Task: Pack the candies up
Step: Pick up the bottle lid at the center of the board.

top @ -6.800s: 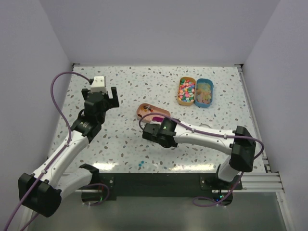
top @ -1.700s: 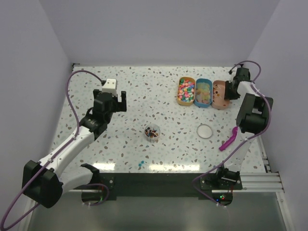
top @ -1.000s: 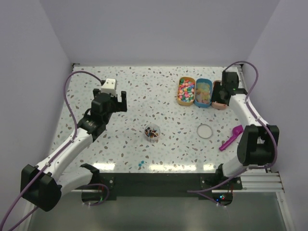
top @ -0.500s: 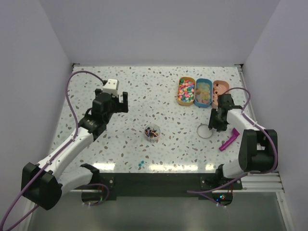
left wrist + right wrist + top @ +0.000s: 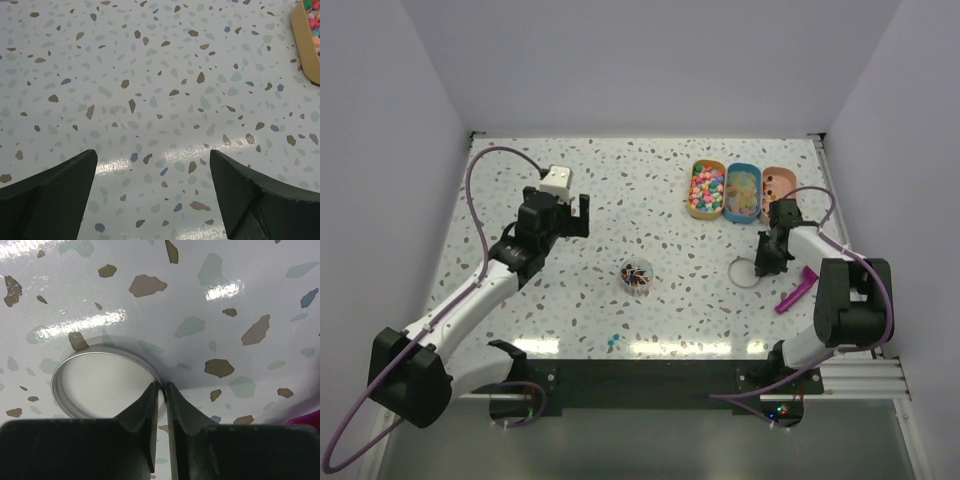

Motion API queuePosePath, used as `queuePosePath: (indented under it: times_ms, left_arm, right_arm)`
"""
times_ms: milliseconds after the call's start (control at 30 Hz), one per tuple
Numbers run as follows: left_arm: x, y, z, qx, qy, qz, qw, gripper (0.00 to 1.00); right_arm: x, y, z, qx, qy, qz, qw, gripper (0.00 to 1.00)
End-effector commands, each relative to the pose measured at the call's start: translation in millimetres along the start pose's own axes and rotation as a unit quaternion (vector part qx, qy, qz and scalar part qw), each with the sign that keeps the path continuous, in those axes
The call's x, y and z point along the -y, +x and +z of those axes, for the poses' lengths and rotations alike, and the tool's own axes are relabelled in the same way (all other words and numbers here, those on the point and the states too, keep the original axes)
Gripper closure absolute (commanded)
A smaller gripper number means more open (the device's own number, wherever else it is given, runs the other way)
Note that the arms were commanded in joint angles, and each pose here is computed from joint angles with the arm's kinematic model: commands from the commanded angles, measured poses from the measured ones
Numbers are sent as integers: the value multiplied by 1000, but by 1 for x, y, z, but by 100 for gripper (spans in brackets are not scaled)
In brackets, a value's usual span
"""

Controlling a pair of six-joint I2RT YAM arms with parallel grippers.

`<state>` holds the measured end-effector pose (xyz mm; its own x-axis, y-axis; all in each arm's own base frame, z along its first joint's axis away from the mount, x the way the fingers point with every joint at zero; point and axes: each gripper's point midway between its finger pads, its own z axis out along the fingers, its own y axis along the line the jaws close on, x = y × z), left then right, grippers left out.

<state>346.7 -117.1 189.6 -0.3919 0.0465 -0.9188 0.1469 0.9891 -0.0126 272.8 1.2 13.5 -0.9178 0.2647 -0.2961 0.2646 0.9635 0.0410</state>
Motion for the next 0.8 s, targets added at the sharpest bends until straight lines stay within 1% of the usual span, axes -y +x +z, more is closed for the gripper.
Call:
queuePosePath:
  times_ms: [0,33,67,167,233,333,367,433,467,500,533,567,633,667,733,767]
  left_arm:
    - [7,-19,-1,23,15,-8,1000,0]
    - [9,-20,-1,23,19,-8,1000,0]
    - [10,-20,0,22,21,-9,1000,0]
    - [15,-19,0,18,34,-13,999,1]
    - [24,-19,0,17,56,-15,998,3]
    - [37,-19,3,6,86,-23,996,5]
    - [41,-12,6,-14,92,-29,995,5]
    - [56,-19,5,-22,119,-35,992,6]
    - [62,-12,7,-41,125,-37,991,6]
    - [67,-14,6,-45,130,-37,990,7]
    - [80,-21,4,-42,144,-35,988,7]
    - [86,-16,4,-55,149,-31,987,8]
    - [107,-24,-1,-52,171,-24,984,9]
    - [115,-19,-1,-64,175,-20,982,9]
    - [137,-23,-7,-65,192,-8,979,12]
    - [146,-18,-5,-73,196,-2,978,12]
  right_arm:
    - [-4,-2,5,3,-7,3,1000,87]
    - [-4,-3,4,6,-6,3,1000,92]
    - [-4,-4,4,7,-7,3,1000,95]
    - [-16,-8,-2,17,-25,-13,999,99]
    - [-24,-14,-9,25,-42,-24,999,100]
    - [-39,-26,-23,44,-47,-60,996,100]
    - [-43,-31,-29,55,-46,-69,995,100]
    - [-58,-42,-40,81,-51,-90,991,100]
    - [-65,-47,-47,96,-54,-94,989,100]
    - [-71,-49,-51,105,-57,-101,988,100]
    - [-85,-55,-58,125,-60,-117,983,100]
    - [-94,-57,-63,134,-67,-119,982,100]
    - [-117,-60,-72,154,-92,-132,975,100]
    - [-125,-60,-75,159,-100,-133,973,100]
    - [-147,-61,-86,179,-122,-144,966,100]
    - [-154,-61,-89,183,-129,-146,964,100]
